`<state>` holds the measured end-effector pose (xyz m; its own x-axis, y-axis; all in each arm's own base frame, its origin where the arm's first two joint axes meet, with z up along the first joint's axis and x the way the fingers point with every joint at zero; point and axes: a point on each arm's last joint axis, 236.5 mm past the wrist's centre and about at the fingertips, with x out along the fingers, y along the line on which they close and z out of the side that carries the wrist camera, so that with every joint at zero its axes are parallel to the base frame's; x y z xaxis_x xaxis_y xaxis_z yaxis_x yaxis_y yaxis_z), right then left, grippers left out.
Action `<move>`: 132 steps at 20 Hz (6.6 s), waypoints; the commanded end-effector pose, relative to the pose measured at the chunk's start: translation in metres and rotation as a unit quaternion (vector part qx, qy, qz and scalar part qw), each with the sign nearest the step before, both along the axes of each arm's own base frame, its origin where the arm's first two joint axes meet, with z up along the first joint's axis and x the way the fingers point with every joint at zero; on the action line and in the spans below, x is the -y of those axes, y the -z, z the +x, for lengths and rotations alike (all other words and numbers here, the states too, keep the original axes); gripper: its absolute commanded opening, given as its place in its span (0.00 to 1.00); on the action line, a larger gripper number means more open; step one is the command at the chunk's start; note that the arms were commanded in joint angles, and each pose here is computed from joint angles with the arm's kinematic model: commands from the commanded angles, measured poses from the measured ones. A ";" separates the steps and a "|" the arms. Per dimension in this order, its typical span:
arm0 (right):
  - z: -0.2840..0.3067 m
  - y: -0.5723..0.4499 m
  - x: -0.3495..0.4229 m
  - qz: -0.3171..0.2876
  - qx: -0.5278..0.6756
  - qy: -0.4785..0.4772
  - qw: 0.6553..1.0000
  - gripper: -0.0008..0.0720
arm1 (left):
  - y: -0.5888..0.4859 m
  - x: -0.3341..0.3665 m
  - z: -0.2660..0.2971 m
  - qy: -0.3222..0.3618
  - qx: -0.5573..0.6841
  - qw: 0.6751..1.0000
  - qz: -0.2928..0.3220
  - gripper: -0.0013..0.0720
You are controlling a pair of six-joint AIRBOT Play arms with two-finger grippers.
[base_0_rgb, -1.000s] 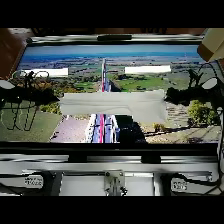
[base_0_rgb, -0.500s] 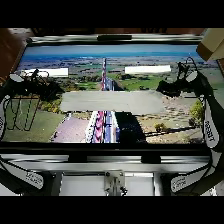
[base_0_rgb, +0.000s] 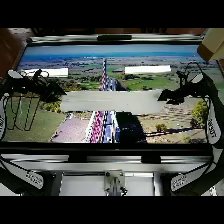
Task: Fold the shirts.
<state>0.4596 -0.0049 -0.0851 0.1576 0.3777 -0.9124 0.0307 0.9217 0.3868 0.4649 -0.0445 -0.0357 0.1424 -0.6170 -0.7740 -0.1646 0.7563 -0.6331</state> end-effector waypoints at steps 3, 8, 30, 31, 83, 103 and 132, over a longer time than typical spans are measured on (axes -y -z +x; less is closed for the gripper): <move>-0.010 0.028 -0.016 0.019 -0.038 -0.017 0.999 0.91 | -0.019 0.016 -0.006 0.025 0.010 1.000 -0.001 0.92; -0.017 0.034 -0.048 0.021 -0.056 -0.045 0.997 0.20 | -0.033 0.063 -0.014 0.076 0.026 0.997 0.001 0.91; -0.156 -0.299 -0.085 0.014 0.173 -0.044 0.984 0.11 | -0.037 0.491 -0.117 0.105 0.045 0.955 -0.274 0.06; -0.157 -0.300 -0.085 0.014 0.173 -0.044 0.984 0.11 | -0.033 0.500 -0.129 0.113 0.035 0.953 -0.278 0.06; -0.089 0.017 -0.144 0.099 0.000 0.113 0.989 0.91 | -0.288 0.156 -0.091 0.089 0.359 0.928 0.029 0.06; -0.230 -0.063 0.168 -0.071 -0.114 0.343 0.930 0.11 | -0.286 0.156 -0.093 0.092 0.354 0.930 0.029 0.06; -0.065 -0.198 -0.054 -0.187 0.120 0.012 0.975 0.76 | -0.092 0.056 -0.069 0.173 0.105 0.887 0.416 1.00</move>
<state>0.4064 -0.0343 0.1663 0.5812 -0.1089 -0.8065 0.1576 0.9873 -0.0197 0.4039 -0.1171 0.0866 0.3488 -0.0270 -0.9368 0.2569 0.9640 0.0679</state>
